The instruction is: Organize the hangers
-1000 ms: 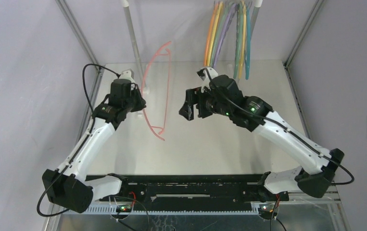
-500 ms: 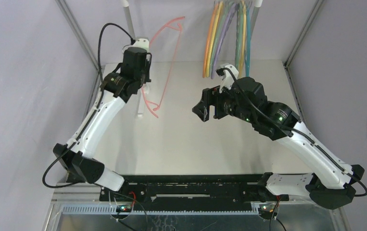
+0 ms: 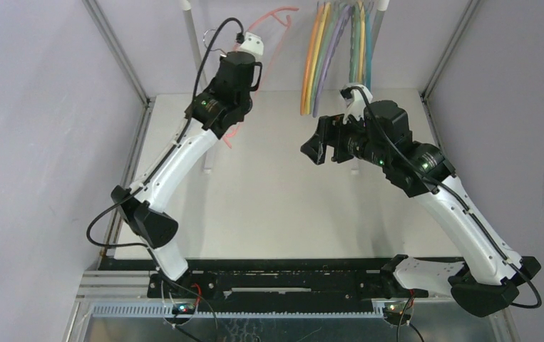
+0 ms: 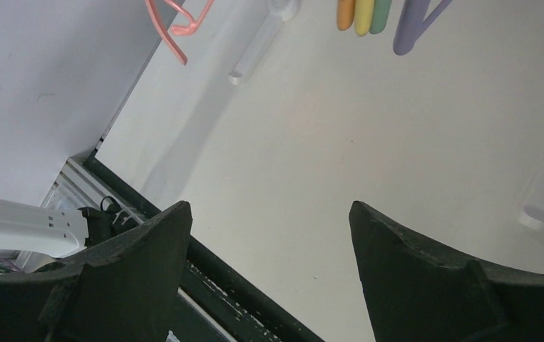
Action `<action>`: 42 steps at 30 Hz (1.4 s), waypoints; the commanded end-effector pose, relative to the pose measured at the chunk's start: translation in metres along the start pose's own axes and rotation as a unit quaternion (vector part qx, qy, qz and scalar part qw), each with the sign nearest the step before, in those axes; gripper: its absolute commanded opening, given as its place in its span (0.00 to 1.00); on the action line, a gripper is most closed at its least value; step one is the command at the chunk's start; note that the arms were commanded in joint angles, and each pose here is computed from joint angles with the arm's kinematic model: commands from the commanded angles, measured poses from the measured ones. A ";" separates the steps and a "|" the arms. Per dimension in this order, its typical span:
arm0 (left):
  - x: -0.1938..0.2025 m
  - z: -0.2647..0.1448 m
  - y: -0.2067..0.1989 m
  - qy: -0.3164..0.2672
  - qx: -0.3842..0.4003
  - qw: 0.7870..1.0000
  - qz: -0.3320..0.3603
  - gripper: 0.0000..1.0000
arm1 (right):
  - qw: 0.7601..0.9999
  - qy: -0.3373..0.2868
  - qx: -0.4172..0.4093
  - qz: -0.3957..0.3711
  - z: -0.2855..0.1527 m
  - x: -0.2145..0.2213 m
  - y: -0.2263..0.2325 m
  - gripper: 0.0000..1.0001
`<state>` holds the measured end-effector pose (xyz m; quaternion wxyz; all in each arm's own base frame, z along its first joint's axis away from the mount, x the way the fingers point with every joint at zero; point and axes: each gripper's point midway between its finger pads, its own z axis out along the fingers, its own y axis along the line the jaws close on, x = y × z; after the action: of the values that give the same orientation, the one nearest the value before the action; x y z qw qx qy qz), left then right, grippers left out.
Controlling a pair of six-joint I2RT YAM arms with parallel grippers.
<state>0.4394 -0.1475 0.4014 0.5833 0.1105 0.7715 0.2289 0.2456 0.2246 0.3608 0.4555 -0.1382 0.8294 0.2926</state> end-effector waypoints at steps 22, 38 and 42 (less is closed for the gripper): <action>-0.117 -0.014 0.037 -0.146 -0.114 0.981 -0.050 0.00 | 1.000 0.001 -0.016 0.025 0.006 -0.010 -0.011 0.89; -0.141 0.005 0.027 -0.188 -0.098 0.976 -0.043 0.00 | 0.998 0.020 -0.027 0.045 0.016 0.002 -0.020 0.89; -0.142 0.017 0.007 -0.195 -0.056 0.978 -0.043 0.00 | 0.998 0.018 -0.023 0.049 0.015 0.000 -0.025 0.89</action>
<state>0.5003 -0.1931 0.4724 0.6665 0.1238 0.6699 0.3030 0.2625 0.2145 0.3318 0.4018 -0.1182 0.8516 0.3151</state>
